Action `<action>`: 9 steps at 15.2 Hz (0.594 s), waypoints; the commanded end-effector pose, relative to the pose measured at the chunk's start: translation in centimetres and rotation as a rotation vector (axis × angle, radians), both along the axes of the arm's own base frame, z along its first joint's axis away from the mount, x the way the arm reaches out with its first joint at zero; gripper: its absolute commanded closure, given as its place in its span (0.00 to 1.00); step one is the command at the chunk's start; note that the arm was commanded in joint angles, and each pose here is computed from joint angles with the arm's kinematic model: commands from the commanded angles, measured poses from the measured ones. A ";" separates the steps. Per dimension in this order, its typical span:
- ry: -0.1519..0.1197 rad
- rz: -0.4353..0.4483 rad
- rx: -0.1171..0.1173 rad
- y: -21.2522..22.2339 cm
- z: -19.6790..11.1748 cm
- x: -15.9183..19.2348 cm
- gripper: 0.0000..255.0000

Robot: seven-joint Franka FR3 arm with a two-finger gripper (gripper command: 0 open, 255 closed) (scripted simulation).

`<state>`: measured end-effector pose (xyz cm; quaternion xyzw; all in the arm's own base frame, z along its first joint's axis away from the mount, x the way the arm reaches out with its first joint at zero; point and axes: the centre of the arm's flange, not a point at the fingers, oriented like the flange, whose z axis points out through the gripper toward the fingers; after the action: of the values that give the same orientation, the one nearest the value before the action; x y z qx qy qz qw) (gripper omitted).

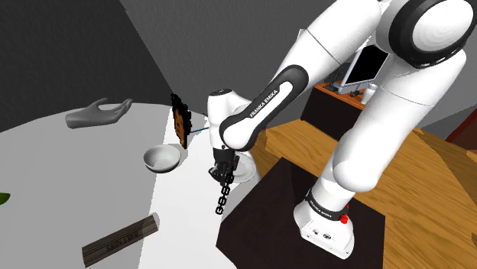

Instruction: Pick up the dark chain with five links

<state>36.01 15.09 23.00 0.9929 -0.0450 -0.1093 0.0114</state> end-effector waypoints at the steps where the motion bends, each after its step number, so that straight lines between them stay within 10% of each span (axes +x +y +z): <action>1: 0.001 0.000 0.000 0.0 1.0 0.0 1.00; 9: 0.001 0.000 0.000 0.0 4.8 0.0 1.00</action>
<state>36.05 15.07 27.46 0.9929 -0.0450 -0.1092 0.0113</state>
